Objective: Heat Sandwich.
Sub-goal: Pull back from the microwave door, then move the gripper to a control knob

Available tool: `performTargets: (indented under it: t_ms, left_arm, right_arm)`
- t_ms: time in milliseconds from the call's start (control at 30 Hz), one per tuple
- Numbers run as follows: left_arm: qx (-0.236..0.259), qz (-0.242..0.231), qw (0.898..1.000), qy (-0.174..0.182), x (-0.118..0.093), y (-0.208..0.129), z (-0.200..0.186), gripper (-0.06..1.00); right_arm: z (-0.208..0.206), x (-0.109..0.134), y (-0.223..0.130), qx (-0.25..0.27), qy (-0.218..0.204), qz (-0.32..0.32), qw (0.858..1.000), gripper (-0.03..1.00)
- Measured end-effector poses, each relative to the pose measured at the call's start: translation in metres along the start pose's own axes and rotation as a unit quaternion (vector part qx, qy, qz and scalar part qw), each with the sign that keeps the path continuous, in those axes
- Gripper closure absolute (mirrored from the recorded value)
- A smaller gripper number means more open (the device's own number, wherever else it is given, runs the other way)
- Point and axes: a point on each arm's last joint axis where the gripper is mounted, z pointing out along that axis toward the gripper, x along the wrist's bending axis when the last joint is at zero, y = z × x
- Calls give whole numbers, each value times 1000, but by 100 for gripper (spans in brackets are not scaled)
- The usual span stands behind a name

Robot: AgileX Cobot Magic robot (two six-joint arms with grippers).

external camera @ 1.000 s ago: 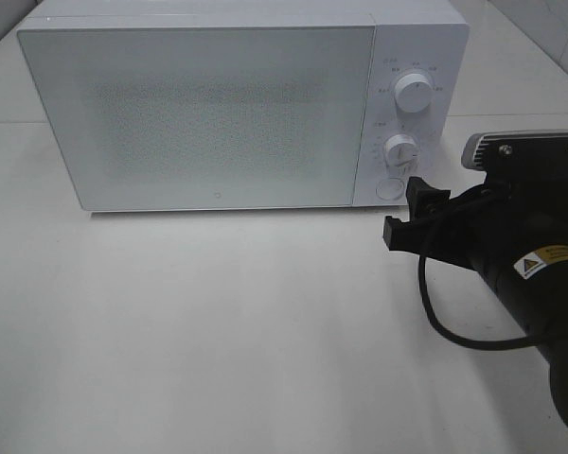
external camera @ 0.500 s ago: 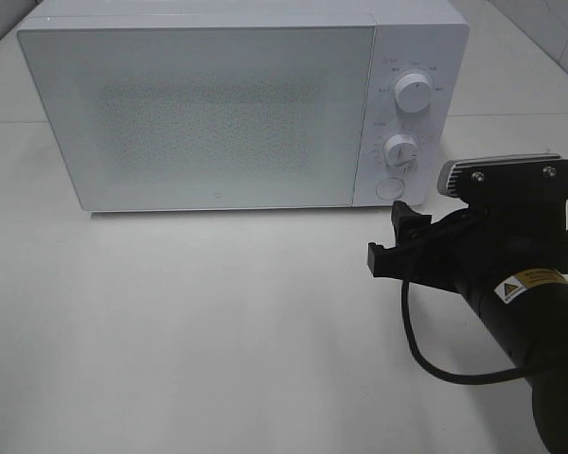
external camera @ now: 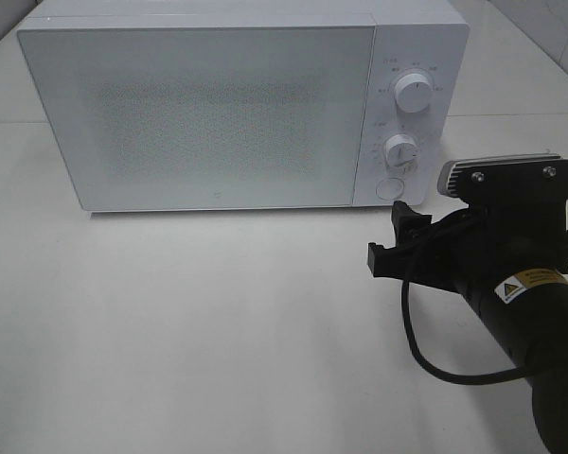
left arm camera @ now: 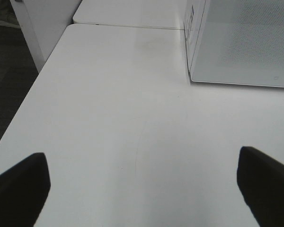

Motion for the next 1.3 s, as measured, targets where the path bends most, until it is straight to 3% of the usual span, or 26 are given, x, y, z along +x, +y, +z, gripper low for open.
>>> performTargets:
  t_ms: [333, 1300]
  left_arm:
    - [0, 0, 1000, 0, 0, 0, 0, -4]
    - [0, 0, 1000, 0, 0, 0, 0, -5]
  right_arm:
    - [17, -15, 9, -16, -16, 0, 1000, 25]
    - [119, -3, 8, -5, 2, -9, 1000, 25]
